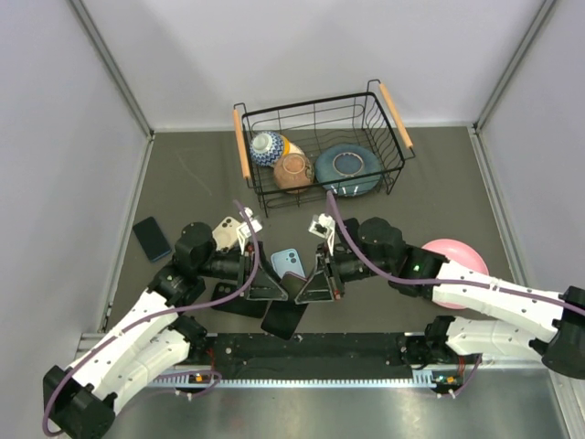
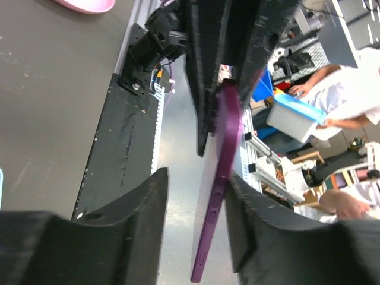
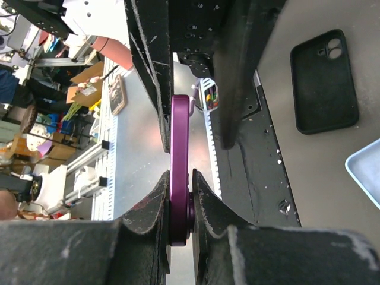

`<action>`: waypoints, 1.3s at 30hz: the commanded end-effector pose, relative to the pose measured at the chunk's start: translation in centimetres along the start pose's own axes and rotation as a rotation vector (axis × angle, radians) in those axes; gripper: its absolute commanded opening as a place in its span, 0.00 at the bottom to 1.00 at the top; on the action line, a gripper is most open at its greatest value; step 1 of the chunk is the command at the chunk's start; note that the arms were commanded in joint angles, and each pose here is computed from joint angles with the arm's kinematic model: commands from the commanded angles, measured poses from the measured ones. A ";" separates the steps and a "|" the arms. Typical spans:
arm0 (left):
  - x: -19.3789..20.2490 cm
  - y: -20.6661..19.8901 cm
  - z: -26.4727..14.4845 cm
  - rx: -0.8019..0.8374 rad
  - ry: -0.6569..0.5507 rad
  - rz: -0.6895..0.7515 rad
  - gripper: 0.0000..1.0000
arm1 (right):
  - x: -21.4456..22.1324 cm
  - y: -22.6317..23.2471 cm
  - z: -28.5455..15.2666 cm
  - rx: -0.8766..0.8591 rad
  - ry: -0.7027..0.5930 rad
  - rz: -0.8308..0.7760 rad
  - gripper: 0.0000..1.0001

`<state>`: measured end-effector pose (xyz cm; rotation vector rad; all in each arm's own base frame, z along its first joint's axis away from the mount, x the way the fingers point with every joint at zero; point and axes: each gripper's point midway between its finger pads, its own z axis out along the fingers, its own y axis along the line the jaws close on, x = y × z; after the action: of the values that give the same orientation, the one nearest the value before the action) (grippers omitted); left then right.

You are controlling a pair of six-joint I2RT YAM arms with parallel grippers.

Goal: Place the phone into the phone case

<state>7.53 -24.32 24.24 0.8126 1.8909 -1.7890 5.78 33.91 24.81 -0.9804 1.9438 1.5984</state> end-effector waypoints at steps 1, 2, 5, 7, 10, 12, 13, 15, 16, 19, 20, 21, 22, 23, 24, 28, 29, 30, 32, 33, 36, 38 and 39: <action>-0.3 -1.5 0.1 0.084 0.015 0.032 0.38 | -4.8 3.4 -0.5 -0.141 -0.145 -0.089 0.00; -0.3 -1.5 0.1 0.084 0.015 0.023 0.22 | -5.2 2.8 -0.7 -0.129 -0.164 -0.082 0.01; -0.8 -1.2 0.3 0.060 -0.005 -0.002 0.00 | -5.7 1.8 -1.3 -0.134 -0.221 -0.026 0.12; -1.6 -0.7 0.4 0.022 -0.045 -0.015 0.00 | -5.6 1.2 -1.6 -0.125 -0.249 0.004 0.24; -3.0 -0.2 0.5 -0.028 -0.116 -0.030 0.00 | -5.4 0.7 -1.7 -0.126 -0.297 0.033 0.46; -3.8 0.2 0.6 -0.051 -0.167 -0.055 0.00 | -5.3 0.6 -1.9 -0.137 -0.329 0.071 0.60; -4.4 0.4 0.5 -0.065 -0.207 -0.059 0.00 | -4.7 0.0 -1.8 -0.134 -0.338 0.086 0.62; -5.0 0.5 0.5 -0.068 -0.257 -0.078 0.00 | -4.5 -0.5 -2.0 -0.117 -0.366 0.118 0.63; -5.4 0.6 0.4 -0.073 -0.284 -0.079 0.00 | -4.1 -1.0 -2.0 -0.111 -0.375 0.126 0.62; -6.3 1.3 0.1 -0.097 -0.373 -0.097 0.00 | -3.8 -2.0 -2.0 -0.081 -0.406 0.169 0.50; -6.6 1.5 0.0 -0.106 -0.401 -0.112 0.00 | -3.8 -2.2 -1.9 -0.077 -0.410 0.176 0.45; -6.6 1.9 0.0 -0.110 -0.414 -0.121 0.00 | -3.8 -2.5 -1.8 -0.069 -0.412 0.190 0.44; -6.7 2.0 -0.1 -0.114 -0.431 -0.124 0.00 | -4.0 -2.7 -1.9 -0.059 -0.424 0.201 0.42; -6.6 2.7 -0.2 -0.129 -0.455 -0.150 0.00 | -4.2 -2.8 -1.9 -0.058 -0.437 0.205 0.39; -7.0 2.3 -0.4 -0.113 -0.483 -0.133 0.00 | -4.2 -3.0 -1.9 -0.057 -0.445 0.219 0.38; -7.2 3.0 -1.0 -0.112 -0.563 -0.160 0.00 | -5.3 -2.9 -2.5 -0.095 -0.552 0.244 0.33; -7.0 3.3 -1.0 -0.115 -0.569 -0.170 0.00 | -5.4 -2.8 -2.6 -0.104 -0.563 0.261 0.29; -7.0 3.2 -1.1 -0.117 -0.579 -0.169 0.00 | -5.4 -2.9 -2.7 -0.105 -0.573 0.265 0.25; -6.9 3.5 -1.2 -0.124 -0.580 -0.166 0.00 | -5.4 -3.5 -2.6 -0.088 -0.583 0.283 0.12; -6.9 3.6 -1.2 -0.134 -0.580 -0.170 0.00 | -5.3 -3.7 -2.6 -0.082 -0.585 0.286 0.06; -6.4 5.2 -1.4 -0.232 -0.569 -0.202 0.40 | -5.6 -4.3 -2.4 -0.044 -0.578 0.266 0.00; -5.8 6.9 -1.9 -0.338 -0.563 -0.237 0.60 | -5.2 -5.0 -2.1 0.004 -0.540 0.253 0.00; -5.7 7.3 -2.2 -0.368 -0.566 -0.237 0.64 | -5.7 -5.2 -2.4 0.018 -0.543 0.248 0.00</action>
<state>14.82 -24.09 23.40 0.0465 1.8311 -1.6788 12.38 32.55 22.77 -0.2213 1.8330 1.7737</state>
